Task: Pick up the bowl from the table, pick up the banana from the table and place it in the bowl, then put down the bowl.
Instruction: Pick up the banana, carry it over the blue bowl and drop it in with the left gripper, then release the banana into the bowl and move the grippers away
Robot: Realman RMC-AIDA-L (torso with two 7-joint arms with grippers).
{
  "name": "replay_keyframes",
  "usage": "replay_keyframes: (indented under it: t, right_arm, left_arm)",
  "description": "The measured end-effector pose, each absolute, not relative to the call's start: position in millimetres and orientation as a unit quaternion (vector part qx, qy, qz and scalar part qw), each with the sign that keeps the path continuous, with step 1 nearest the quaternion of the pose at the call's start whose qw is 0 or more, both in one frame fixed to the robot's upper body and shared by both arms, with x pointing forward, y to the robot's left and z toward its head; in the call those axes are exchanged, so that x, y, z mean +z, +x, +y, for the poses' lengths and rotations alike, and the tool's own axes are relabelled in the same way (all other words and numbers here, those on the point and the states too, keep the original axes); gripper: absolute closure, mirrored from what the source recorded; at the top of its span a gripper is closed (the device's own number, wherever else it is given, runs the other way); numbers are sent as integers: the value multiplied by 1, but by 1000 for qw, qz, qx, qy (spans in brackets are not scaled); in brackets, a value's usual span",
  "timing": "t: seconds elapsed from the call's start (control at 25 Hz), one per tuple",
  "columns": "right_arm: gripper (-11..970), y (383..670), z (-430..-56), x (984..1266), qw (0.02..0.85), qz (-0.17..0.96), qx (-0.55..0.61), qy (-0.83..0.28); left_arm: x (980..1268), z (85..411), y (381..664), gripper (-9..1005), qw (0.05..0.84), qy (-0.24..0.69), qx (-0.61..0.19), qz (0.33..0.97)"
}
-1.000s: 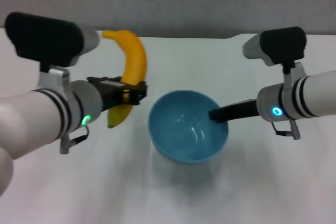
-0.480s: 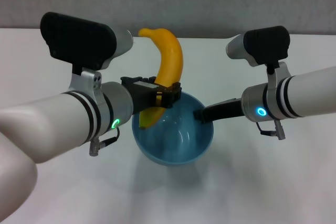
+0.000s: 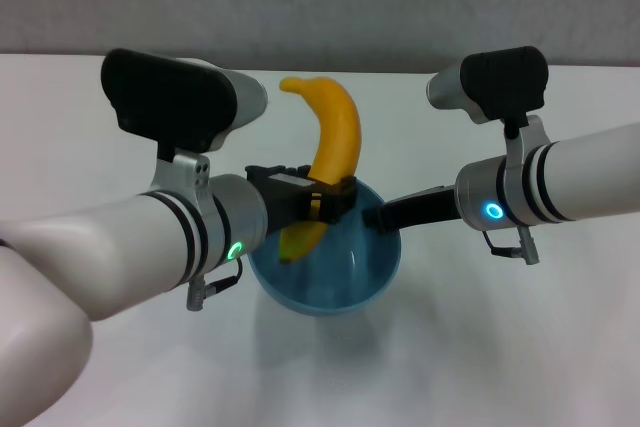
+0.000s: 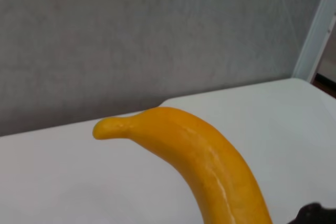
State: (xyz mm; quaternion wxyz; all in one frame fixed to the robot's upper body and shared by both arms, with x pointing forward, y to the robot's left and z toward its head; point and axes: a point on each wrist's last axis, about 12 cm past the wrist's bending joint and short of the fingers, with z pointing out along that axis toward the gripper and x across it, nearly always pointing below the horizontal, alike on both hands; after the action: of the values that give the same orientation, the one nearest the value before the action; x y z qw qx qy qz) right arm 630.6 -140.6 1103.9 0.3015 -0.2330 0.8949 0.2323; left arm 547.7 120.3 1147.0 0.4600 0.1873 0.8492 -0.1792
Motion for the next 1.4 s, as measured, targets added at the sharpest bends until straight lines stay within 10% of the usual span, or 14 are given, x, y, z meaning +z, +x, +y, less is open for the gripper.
replay_keyframes:
  t: [0.76,1.4]
  right_arm:
    - [878,630,-146,1102,299,898,230,-226]
    - [873,648,-133,1111,243,914,216,-242]
  left_arm:
    - [1135,126,552,267,448,186,-165,859]
    - [1131,213,563,232,468,74,-74,877]
